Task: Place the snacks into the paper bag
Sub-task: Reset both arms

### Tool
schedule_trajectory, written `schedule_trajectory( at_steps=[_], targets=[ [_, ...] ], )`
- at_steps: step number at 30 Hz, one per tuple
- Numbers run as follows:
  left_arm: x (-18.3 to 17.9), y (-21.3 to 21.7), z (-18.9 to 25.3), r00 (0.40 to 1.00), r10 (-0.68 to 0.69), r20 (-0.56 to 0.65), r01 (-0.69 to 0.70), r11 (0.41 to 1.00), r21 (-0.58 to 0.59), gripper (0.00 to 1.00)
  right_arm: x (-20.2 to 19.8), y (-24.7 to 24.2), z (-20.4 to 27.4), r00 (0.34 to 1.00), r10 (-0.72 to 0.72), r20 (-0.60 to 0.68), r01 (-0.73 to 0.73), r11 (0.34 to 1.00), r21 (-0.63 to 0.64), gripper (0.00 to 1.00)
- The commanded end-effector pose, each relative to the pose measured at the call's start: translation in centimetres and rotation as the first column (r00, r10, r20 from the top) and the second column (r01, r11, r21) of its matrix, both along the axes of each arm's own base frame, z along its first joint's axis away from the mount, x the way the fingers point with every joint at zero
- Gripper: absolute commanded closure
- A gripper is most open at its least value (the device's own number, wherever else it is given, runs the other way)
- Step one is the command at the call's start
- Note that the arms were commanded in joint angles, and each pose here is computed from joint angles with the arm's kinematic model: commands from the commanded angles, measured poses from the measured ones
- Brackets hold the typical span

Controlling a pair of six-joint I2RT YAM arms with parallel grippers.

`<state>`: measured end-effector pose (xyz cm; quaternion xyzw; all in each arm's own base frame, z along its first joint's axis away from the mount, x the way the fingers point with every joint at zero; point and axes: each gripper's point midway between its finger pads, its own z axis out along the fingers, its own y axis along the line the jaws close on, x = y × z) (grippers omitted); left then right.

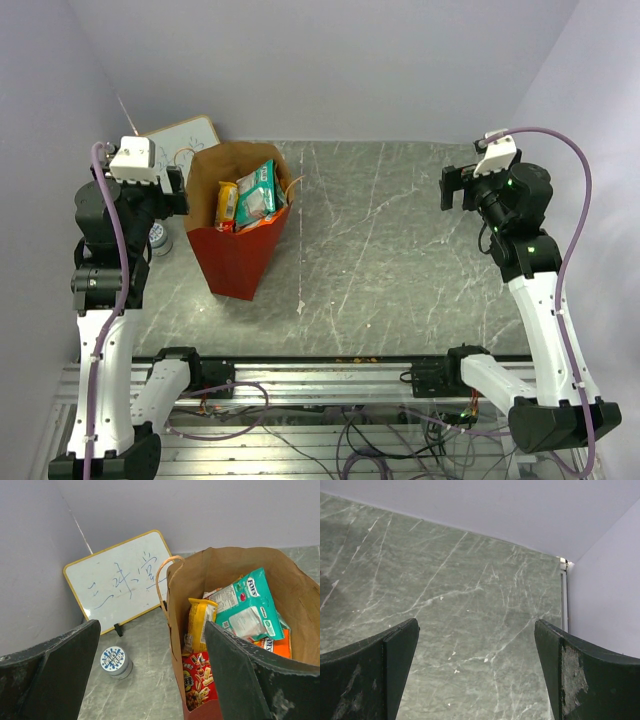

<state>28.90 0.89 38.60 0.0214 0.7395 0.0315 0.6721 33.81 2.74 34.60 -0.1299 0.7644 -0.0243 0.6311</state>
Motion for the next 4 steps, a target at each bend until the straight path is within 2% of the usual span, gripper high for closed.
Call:
schedule_trajectory(
  at_steps=[1, 4],
  targets=[
    [-0.51, 0.14, 1.38, 0.999, -0.001, 0.032, 0.001, 1.0, 0.014, 0.04, -0.19, -0.24, 0.63, 1.0, -0.002, 0.019, 0.003, 1.0, -0.002, 0.0],
    [-0.55, 0.18, 1.35, 0.999, 0.001, 0.033, -0.001, 1.0, 0.017, 0.04, -0.23, -0.13, 0.67, 1.0, 0.002, 0.02, -0.002, 1.0, -0.001, 0.0]
  ],
)
